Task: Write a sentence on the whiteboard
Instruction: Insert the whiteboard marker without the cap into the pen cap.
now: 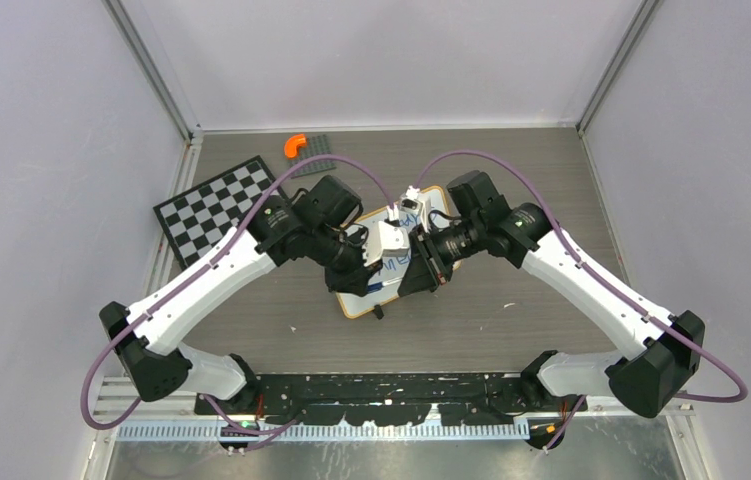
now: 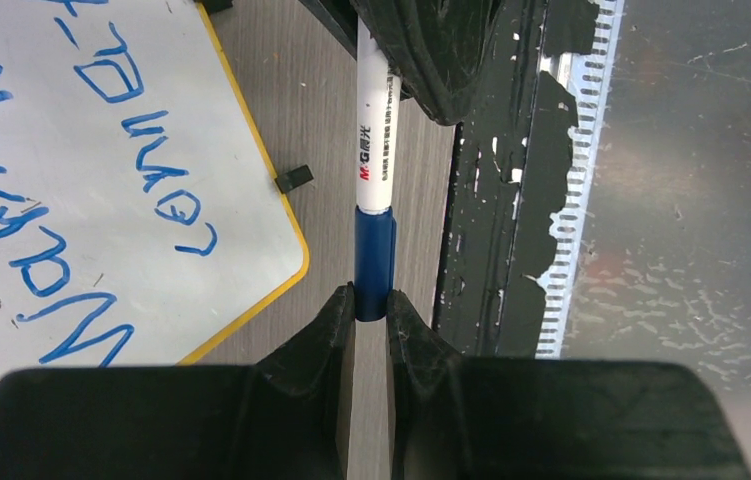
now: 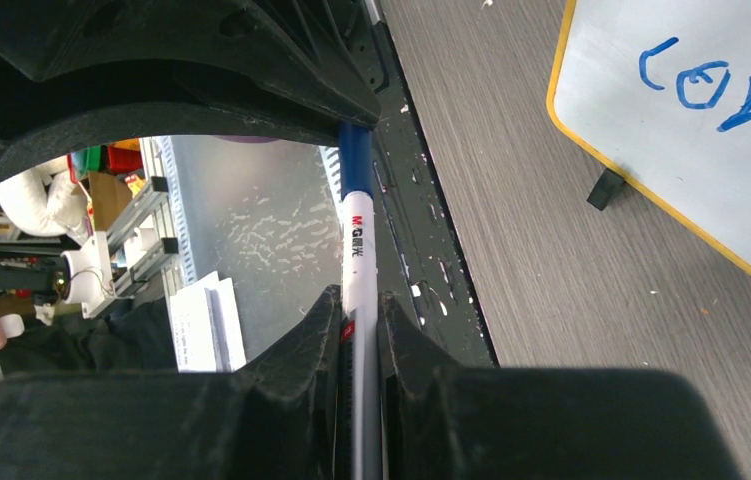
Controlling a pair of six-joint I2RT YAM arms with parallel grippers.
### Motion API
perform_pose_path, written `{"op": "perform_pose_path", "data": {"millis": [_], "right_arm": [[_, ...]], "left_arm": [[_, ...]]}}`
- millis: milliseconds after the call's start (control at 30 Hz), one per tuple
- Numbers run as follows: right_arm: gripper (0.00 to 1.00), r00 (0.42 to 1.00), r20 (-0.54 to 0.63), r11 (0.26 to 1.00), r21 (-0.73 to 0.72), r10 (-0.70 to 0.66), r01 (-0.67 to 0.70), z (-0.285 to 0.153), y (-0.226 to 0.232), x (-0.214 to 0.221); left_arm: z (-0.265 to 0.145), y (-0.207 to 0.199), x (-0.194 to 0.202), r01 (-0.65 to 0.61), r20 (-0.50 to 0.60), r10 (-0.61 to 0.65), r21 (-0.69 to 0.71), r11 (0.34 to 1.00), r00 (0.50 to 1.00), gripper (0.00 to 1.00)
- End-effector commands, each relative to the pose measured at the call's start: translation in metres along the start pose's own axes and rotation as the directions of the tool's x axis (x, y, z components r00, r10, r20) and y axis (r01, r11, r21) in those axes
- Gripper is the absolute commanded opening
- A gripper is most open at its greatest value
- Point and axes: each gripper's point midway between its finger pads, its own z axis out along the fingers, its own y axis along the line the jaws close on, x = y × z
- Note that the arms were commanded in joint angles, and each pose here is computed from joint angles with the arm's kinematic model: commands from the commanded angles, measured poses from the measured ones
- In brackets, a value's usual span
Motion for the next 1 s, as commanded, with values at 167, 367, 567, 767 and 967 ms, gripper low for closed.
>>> {"op": "perform_pose_path", "data": {"millis": [167,367,567,767,967], "right_arm": [[0.00,0.999,-0.015,0.999,-0.034,-0.038,0.038,0.011,0.009,-0.005],[0.00,0.999,-0.022,0.998,-0.048,-0.039,0.038,0.014,0.012,-0.006],[0.00,0.999,-0.015,0.998,-0.041,-0.045,0.044,0.012,0.013,-0.008],[0.00,0.996,0.046,0.996,0.049,-0.079,0.077,-0.003,-0.004,-0.021],[0.00,0.990,0.126,0.995,0.082,-0.069,0.059,-0.015,-0.020,-0.043]], "left_arm": [[-0.030,-0.005,-0.099,-0.145,0.329,0.139,-0.006,0.989,0.934,0.00],[-0.030,-0.006,-0.106,-0.140,0.348,0.129,0.006,0.990,0.929,0.00],[-0.031,-0.003,-0.104,-0.127,0.340,0.123,-0.010,0.992,0.932,0.00],[-0.034,0.017,-0.083,-0.086,0.314,0.106,-0.076,0.993,0.944,0.00],[-0.048,0.049,-0.078,-0.092,0.288,0.145,-0.190,0.977,0.947,0.14]]}}
